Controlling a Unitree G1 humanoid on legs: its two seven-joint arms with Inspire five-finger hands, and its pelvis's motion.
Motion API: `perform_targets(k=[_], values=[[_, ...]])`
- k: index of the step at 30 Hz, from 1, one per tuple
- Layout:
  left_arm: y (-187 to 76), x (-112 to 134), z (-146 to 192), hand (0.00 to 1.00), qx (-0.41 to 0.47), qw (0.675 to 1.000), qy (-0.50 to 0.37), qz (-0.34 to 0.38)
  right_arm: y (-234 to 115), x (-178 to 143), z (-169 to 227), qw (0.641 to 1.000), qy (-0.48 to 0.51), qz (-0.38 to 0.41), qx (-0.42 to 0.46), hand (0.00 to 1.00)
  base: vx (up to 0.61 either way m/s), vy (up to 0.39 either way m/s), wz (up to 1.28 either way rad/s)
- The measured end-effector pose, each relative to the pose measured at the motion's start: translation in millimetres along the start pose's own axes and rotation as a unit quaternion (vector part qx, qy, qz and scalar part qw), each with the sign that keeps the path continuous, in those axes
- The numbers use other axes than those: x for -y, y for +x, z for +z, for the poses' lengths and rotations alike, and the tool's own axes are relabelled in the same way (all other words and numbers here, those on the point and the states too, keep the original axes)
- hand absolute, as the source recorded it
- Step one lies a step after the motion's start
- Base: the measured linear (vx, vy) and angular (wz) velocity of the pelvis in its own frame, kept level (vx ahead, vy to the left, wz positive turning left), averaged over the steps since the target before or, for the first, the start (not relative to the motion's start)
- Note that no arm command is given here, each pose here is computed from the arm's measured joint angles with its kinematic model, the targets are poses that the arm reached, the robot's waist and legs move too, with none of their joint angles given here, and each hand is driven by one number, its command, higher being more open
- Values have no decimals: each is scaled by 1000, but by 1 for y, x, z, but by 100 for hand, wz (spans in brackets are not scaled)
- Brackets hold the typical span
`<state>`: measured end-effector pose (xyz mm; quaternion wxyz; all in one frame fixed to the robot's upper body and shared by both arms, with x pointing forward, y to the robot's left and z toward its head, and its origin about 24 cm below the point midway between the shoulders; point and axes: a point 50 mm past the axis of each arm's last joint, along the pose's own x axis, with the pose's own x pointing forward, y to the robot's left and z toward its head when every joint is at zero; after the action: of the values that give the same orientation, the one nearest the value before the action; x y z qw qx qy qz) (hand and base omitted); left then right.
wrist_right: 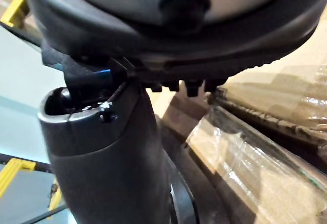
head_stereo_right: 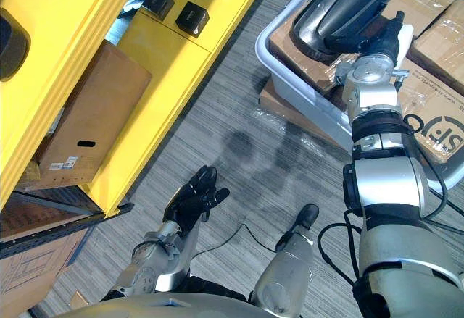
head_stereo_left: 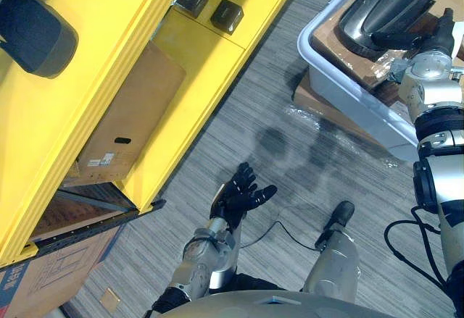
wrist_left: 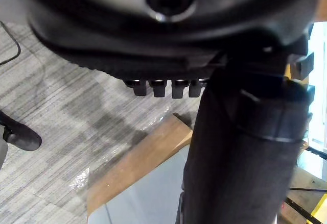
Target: Walk over and take three plastic housings, then place them on the shelf
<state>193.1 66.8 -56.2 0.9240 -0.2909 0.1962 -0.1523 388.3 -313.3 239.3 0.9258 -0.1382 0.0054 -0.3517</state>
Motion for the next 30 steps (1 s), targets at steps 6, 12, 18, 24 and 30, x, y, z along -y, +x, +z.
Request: perform_targets(k=[6, 12, 18, 24, 30], values=[[4, 3, -6, 100, -10, 1000, -19, -4, 8, 30, -3, 997, -15, -56, -46, 0, 0, -22, 6], [5, 2, -8, 100, -14, 999, -29, -3, 11, 45, -5, 992, -30, -88, -84, 0, 0, 0, 0], [4, -2, -9, 100, -12, 999, -46, 2, 9, 43, -11, 985, -111, -100, -88, 0, -2, -16, -4], [2, -6, -9, 100, -8, 999, -48, 11, 8, 51, -3, 974, -141, -148, -96, 0, -5, -7, -1], [-10, -12, -8, 100, 9, 998, -62, 28, 9, 56, 7, 974, -143, -161, -74, 0, 21, -21, -4]])
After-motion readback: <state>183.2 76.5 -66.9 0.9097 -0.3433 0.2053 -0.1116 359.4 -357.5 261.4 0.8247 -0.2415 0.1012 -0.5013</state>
